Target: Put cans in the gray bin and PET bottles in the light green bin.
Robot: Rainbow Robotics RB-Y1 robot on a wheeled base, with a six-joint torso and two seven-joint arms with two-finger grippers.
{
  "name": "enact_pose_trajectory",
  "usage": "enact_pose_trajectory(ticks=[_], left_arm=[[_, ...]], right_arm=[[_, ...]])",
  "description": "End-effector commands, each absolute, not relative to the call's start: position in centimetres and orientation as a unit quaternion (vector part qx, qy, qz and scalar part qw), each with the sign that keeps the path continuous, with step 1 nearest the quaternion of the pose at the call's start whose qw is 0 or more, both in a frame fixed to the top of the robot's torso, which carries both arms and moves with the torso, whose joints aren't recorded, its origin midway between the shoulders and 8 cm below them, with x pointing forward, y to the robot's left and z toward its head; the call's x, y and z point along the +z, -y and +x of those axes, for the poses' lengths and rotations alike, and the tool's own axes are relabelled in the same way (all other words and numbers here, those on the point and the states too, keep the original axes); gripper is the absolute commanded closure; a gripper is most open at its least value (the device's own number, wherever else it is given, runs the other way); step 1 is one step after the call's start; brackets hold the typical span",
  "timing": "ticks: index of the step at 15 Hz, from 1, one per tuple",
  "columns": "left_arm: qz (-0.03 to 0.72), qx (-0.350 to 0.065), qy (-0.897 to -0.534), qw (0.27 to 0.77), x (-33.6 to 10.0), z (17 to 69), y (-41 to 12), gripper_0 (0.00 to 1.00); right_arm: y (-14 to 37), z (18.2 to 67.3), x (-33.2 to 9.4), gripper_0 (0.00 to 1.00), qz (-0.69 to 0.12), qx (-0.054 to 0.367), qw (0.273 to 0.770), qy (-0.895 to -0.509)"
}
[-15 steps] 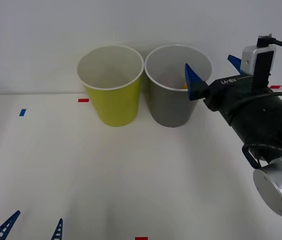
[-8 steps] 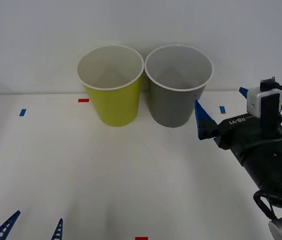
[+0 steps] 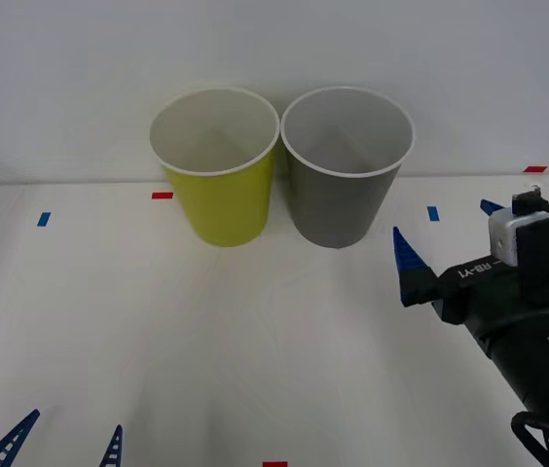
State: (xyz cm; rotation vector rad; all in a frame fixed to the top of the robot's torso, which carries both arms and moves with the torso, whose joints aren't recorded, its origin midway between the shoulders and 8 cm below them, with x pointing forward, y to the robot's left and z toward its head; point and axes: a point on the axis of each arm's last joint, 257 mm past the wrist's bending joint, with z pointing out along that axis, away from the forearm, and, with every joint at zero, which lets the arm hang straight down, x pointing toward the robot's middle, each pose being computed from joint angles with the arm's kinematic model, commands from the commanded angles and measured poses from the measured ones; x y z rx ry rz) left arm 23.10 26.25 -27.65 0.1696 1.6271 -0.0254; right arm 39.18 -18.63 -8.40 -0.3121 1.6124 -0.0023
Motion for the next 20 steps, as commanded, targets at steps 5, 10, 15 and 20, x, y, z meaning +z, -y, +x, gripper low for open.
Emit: enact_pose_trajectory(ticks=[5,10,15,20], left_arm=[[0.076,-0.011,-0.726,0.684,-27.6,23.1,-26.3,0.0],[0.076,-0.011,-0.726,0.684,-27.6,23.1,-26.3,0.0],[0.076,-0.011,-0.726,0.684,-27.6,23.1,-26.3,0.0],[0.076,-0.011,-0.726,0.684,-27.6,23.1,-26.3,0.0]], right_arm=[[21.4,38.7,-14.6,0.0,-0.118,-0.038,0.729,-0.673],[23.2,36.3,-18.9,0.0,-0.112,-0.029,0.74,-0.663],[24.7,33.9,-19.1,0.0,-0.078,-0.004,0.745,-0.662],[25.1,32.1,-21.1,0.0,-0.06,0.014,0.761,-0.646]])
